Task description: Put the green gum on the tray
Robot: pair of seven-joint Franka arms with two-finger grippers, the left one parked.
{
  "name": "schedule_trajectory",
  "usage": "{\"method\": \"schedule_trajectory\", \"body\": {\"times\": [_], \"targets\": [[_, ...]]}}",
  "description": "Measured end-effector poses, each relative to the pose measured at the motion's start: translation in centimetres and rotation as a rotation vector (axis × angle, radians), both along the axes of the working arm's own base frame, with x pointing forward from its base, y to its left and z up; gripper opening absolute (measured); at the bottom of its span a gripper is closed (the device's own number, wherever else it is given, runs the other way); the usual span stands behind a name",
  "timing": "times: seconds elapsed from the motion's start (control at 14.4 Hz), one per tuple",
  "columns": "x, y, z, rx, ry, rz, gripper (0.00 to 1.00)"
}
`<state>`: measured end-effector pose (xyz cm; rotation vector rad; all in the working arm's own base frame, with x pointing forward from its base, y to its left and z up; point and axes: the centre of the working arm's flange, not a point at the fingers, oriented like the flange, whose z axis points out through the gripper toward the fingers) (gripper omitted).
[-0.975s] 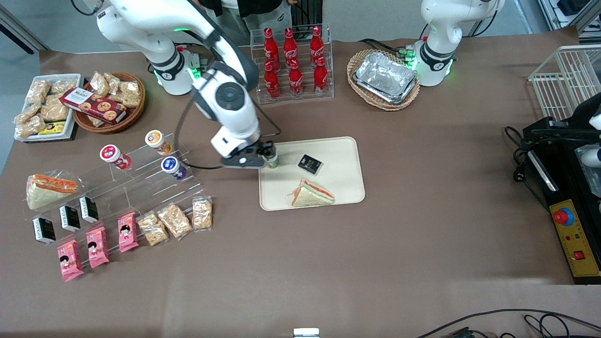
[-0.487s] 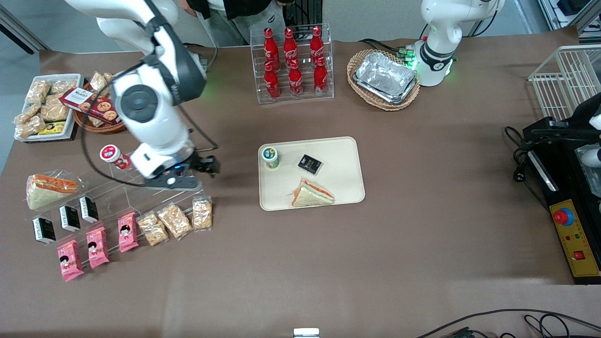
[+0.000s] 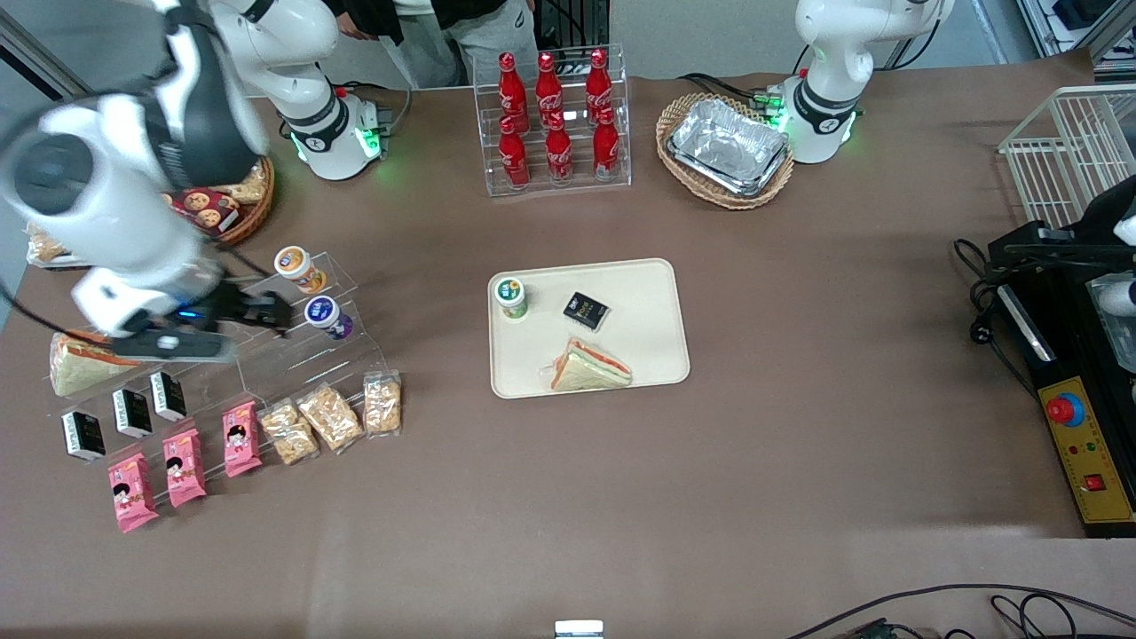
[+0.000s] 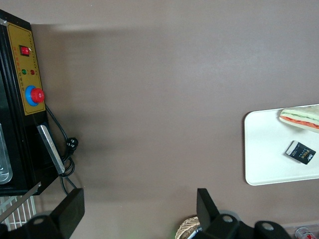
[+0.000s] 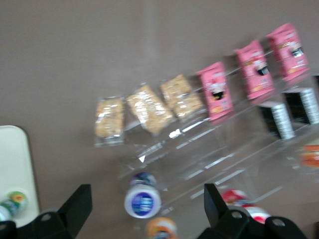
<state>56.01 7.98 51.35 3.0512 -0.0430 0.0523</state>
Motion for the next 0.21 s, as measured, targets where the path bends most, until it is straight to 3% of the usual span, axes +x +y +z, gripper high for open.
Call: {"method": "schedule_trajectory", "body": {"times": [0.21], "targets": [[-0.3,-8.0,3.8,-0.002,-0.021,-0.009,1.0]]}}
